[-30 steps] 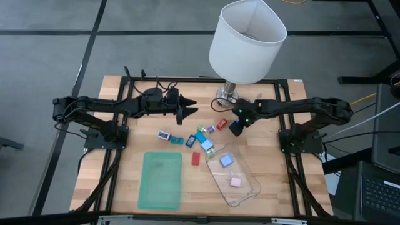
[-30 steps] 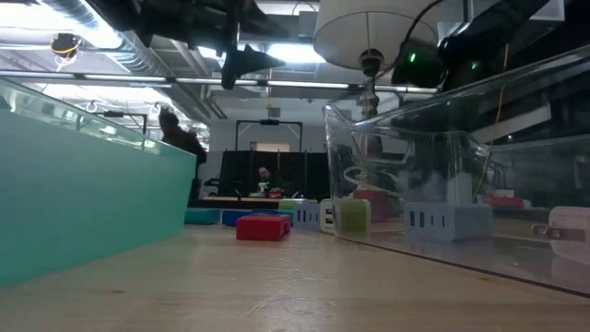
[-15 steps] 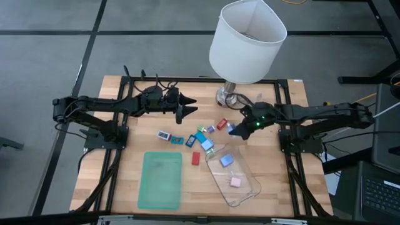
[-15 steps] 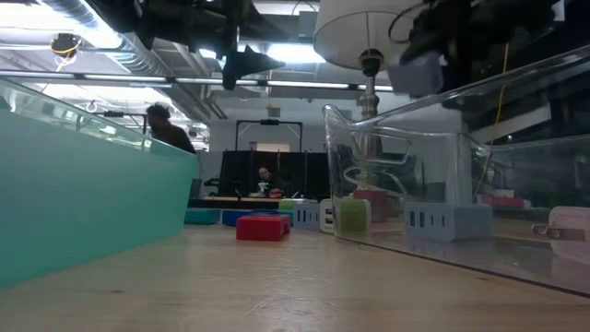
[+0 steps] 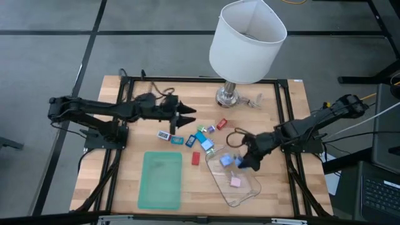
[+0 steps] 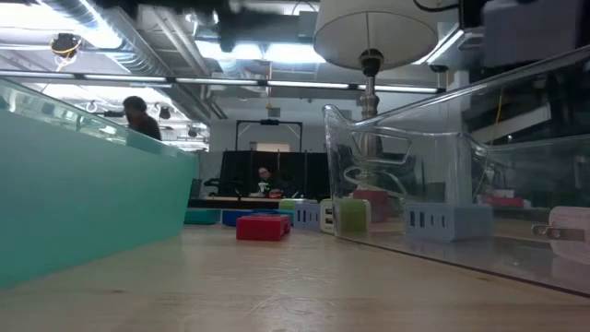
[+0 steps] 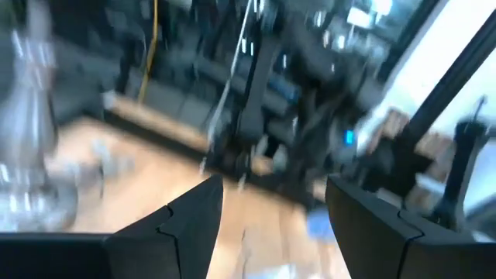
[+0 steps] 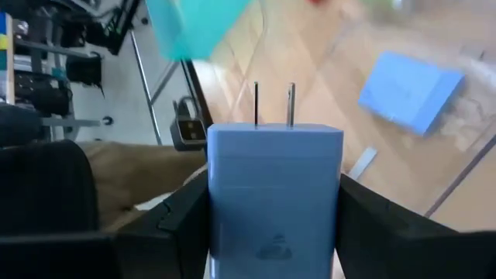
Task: Pick & Place Office items
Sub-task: Put the top light blue charger adapter into the transparent bin
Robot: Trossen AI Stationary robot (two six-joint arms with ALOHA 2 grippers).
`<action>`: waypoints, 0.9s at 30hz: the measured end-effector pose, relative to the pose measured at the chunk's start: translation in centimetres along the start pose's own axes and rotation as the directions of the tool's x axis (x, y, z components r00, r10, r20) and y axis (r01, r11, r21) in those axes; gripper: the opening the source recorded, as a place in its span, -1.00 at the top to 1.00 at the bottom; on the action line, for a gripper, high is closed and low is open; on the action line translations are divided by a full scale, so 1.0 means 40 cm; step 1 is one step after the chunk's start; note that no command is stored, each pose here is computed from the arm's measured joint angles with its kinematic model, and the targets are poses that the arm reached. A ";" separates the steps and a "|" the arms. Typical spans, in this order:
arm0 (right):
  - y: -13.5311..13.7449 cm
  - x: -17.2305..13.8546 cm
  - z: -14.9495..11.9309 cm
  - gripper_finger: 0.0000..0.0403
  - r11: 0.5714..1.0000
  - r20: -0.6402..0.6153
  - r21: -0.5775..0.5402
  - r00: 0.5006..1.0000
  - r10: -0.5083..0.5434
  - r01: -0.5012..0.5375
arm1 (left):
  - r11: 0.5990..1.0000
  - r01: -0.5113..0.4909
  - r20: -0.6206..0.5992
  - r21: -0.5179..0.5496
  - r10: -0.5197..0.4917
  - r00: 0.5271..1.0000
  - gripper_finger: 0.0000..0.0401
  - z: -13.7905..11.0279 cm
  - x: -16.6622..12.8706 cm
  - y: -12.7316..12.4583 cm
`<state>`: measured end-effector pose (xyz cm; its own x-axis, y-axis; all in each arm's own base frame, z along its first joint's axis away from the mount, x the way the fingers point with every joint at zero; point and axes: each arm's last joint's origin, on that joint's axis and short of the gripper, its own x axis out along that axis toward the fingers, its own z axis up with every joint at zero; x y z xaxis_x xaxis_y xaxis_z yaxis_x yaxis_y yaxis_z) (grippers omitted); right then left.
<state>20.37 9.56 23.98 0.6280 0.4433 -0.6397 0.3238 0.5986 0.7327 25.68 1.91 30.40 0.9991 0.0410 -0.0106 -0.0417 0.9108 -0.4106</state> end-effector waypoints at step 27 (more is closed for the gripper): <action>-0.025 0.169 -0.001 -0.02 0.977 -0.017 0.198 0.997 -0.082 0.083 | 0.976 -0.217 -0.039 0.002 0.217 0.975 -0.11 -0.212 -0.372 0.005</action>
<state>24.24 11.97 18.91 0.5874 0.4041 -0.7012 0.5084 0.4899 0.7082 10.88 -2.00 22.75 0.9658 0.2211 -0.1353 -0.2573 0.8812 -0.3966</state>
